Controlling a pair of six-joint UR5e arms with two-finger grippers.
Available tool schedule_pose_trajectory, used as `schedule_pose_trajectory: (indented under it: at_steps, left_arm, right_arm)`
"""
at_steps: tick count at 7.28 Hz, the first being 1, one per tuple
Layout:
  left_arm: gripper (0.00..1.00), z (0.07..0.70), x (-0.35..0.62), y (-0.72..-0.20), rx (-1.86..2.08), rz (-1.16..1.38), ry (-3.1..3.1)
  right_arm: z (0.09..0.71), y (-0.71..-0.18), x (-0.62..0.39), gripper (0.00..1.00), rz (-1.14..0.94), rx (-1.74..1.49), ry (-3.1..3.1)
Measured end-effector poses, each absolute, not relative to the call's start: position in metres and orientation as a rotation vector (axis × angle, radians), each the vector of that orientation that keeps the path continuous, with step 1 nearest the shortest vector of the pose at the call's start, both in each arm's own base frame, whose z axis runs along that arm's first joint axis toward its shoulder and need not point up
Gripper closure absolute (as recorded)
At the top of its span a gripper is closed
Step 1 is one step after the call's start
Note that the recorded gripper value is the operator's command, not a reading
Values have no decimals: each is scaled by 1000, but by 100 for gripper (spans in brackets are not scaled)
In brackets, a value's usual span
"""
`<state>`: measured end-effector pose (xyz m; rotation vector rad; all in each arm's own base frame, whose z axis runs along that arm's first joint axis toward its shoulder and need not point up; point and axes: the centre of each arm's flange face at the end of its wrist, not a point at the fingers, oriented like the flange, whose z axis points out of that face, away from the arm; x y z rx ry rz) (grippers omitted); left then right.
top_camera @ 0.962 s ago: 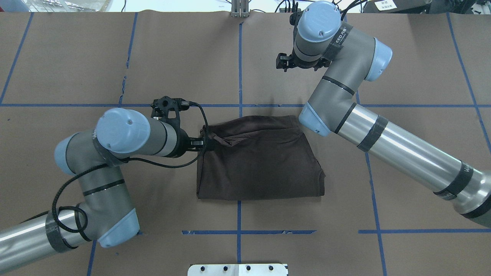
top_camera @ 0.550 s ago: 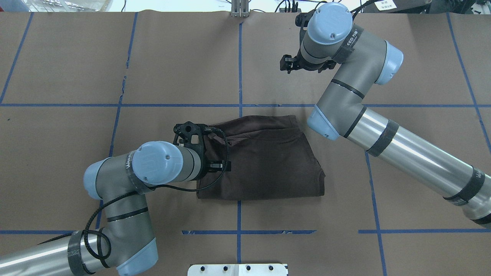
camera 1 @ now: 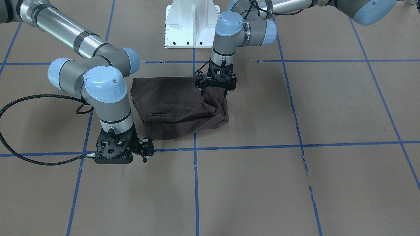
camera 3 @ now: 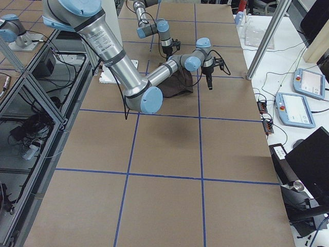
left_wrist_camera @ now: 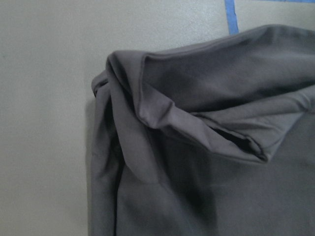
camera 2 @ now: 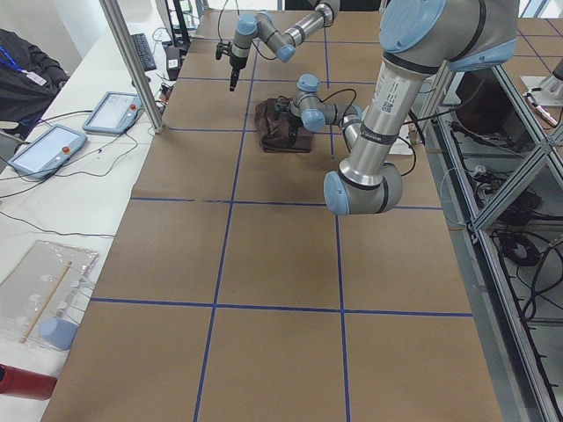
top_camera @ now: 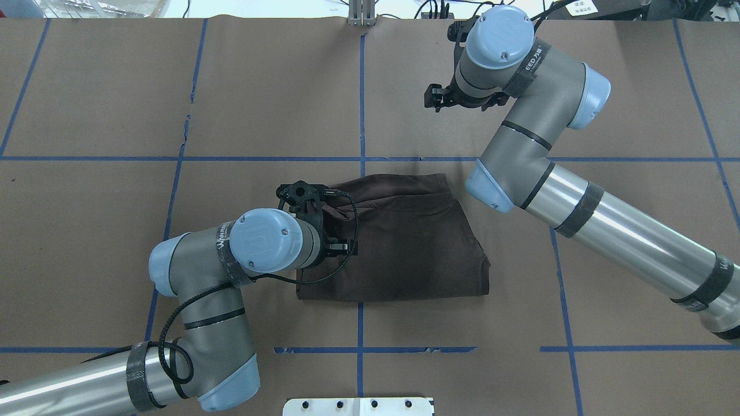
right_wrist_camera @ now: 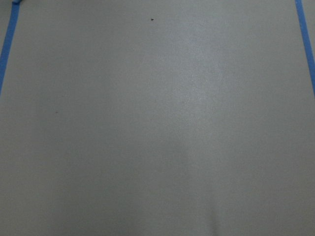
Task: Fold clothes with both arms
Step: 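Release the shirt with the left gripper and lift it away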
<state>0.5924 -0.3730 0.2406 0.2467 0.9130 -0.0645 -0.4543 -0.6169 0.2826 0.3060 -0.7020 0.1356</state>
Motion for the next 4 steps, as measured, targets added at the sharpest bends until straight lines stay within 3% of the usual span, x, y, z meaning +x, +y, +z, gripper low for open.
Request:
schedule_pose_trajectory:
  at_steps: [4]
  left_arm:
    - [0, 239, 592, -445, 277, -152, 877]
  right_arm:
    - [284, -617, -454, 0, 135, 306, -700]
